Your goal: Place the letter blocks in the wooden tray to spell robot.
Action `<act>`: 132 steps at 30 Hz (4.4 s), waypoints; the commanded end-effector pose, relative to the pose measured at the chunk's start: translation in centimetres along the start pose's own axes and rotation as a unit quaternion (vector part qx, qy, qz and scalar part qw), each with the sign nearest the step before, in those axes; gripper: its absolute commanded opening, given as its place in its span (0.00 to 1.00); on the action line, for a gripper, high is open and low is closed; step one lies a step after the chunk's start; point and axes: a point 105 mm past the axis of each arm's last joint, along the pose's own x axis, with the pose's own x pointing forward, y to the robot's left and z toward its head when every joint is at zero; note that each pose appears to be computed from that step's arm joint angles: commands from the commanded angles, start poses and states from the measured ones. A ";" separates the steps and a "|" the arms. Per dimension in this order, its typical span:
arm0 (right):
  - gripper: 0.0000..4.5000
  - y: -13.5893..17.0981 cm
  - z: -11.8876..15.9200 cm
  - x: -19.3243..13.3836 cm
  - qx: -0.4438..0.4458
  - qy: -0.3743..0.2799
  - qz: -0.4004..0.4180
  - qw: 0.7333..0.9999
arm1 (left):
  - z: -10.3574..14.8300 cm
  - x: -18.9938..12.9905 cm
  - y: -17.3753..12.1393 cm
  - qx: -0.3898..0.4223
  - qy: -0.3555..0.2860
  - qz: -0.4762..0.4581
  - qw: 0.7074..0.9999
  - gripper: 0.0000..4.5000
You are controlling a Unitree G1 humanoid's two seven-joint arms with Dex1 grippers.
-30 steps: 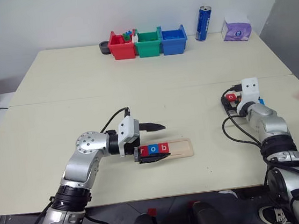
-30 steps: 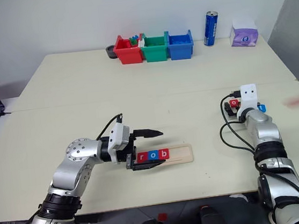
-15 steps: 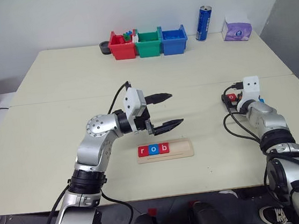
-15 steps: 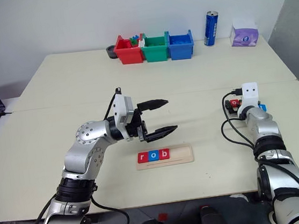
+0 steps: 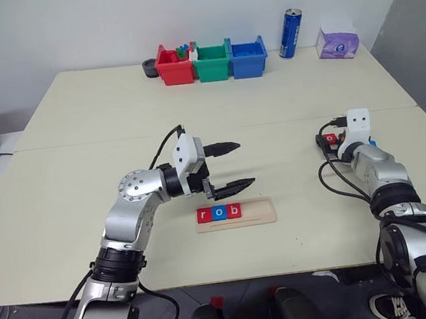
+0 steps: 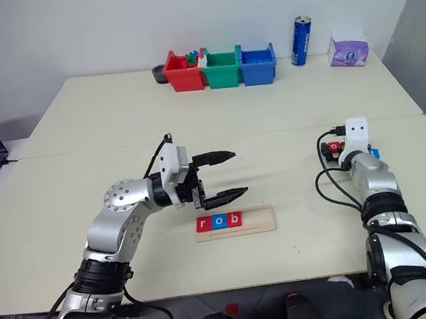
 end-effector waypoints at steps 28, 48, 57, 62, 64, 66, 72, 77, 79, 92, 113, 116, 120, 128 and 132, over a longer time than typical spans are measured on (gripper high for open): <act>0.33 1.7 -0.3 -4.6 -0.037 0.011 0.049 0.998 | 0.8 -1.1 -0.5 0.013 -0.007 0.011 1.000 1.00; 0.33 12.4 -4.1 -16.5 -0.014 0.117 0.066 0.991 | 0.4 -3.0 -1.8 -0.006 0.015 0.021 1.000 1.00; 0.33 13.1 -4.1 -16.3 -0.023 0.121 0.084 0.989 | 0.4 -3.2 -1.8 -0.007 0.019 0.027 0.999 1.00; 0.33 13.0 -4.3 -16.2 -0.016 0.125 0.081 0.989 | 0.3 -3.2 -1.8 -0.007 0.021 0.030 0.999 1.00; 0.49 13.0 -4.3 -16.2 -0.011 0.126 0.082 0.989 | 0.3 -3.2 -1.7 -0.006 0.021 0.031 0.999 1.00; 0.60 13.0 -4.2 -16.2 -0.008 0.125 0.082 0.989 | 0.3 -3.2 -1.7 -0.006 0.020 0.031 0.999 1.00; 1.00 12.7 -3.2 -16.4 -0.004 0.110 0.089 0.990 | 0.3 -3.1 -1.5 -0.004 0.020 0.031 0.999 1.00; 1.00 11.3 1.2 -15.7 0.020 0.037 0.102 0.994 | 0.3 -3.0 -1.3 -0.003 0.019 0.031 0.999 1.00; 1.00 10.9 3.9 -15.4 0.010 -0.010 0.148 0.989 | 0.3 -3.0 -1.3 -0.003 0.019 0.030 0.999 1.00; 1.00 6.4 -3.7 -16.8 -0.296 0.011 0.529 0.795 | 0.1 -2.3 -2.0 -0.003 0.016 -0.009 1.000 1.00; 1.00 7.4 -6.4 -12.6 -0.317 0.021 0.576 0.753 | 0.2 -2.3 -2.5 0.001 0.016 -0.021 1.000 1.00; 0.87 6.9 -6.4 -12.7 -0.316 0.026 0.576 0.754 | 0.3 -2.4 -2.8 -0.003 0.014 -0.028 0.999 1.00; 0.57 6.7 -6.5 -12.8 -0.314 0.029 0.577 0.753 | 0.5 -2.4 -3.7 -0.018 0.005 -0.052 0.998 1.00; 0.32 7.3 -5.4 -12.9 -0.302 0.015 0.573 0.762 | 0.5 -3.1 -4.7 -0.036 0.014 -0.098 0.994 1.00; 0.32 8.8 -4.4 -13.2 -0.292 -0.005 0.578 0.762 | 0.2 -4.2 -4.6 -0.042 0.032 -0.105 0.993 1.00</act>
